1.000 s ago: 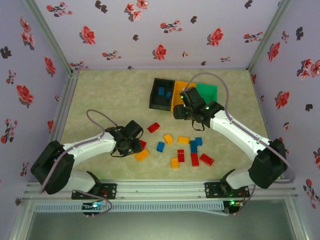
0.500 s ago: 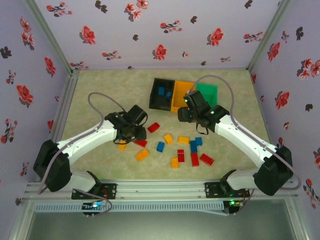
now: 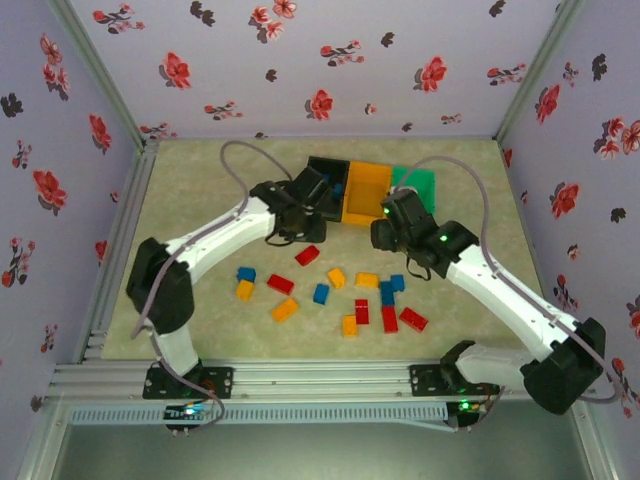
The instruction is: Sort the legos into containers by color
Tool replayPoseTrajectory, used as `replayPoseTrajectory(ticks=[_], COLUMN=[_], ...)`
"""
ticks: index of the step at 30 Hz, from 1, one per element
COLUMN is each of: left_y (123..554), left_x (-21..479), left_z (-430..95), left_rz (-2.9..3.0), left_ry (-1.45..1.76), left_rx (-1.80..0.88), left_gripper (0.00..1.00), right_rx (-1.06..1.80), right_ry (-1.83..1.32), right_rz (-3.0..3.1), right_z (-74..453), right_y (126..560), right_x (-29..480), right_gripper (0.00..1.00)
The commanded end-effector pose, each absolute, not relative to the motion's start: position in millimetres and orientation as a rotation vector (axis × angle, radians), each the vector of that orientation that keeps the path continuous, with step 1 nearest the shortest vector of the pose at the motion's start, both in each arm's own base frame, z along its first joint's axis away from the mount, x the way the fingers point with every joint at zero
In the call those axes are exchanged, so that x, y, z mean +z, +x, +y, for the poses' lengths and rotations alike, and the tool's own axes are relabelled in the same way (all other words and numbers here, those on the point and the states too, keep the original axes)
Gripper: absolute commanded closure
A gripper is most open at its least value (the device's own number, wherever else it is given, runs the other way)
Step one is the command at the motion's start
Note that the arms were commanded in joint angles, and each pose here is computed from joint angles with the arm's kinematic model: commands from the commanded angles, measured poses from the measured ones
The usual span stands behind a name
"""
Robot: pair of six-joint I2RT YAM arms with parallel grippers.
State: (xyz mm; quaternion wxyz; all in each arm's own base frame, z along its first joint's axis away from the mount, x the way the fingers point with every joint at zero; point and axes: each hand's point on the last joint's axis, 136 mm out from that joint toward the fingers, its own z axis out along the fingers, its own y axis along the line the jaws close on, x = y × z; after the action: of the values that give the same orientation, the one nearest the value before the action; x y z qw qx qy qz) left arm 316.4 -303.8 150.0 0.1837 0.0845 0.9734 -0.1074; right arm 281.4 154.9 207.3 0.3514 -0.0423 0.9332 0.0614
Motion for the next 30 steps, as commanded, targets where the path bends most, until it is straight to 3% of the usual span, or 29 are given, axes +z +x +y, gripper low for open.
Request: replayPoseTrajectory(ticks=[1,17,22,30], left_y=[340,425,435,419], left_x=[159,148,142,184], left_z=[-326,-430,-443,-428], left_rz=[2.702,2.572,2.551,2.513], left_ry=[0.317,0.472,0.499,0.529], left_rx=[-0.313,-0.481,-0.533,-0.545], left_gripper=[0.59,0.59,0.33,0.30], right_rx=[0.104,0.081,0.081,0.072], right_ry=[-0.057,-0.008,-0.010,-0.006], right_rz=[2.428,2.423,2.430,2.432], right_z=[138,122,122,120], right_y=[272,262,261,262], right_x=[204,201,198,195], right_gripper=[0.41,0.41,0.41,0.40])
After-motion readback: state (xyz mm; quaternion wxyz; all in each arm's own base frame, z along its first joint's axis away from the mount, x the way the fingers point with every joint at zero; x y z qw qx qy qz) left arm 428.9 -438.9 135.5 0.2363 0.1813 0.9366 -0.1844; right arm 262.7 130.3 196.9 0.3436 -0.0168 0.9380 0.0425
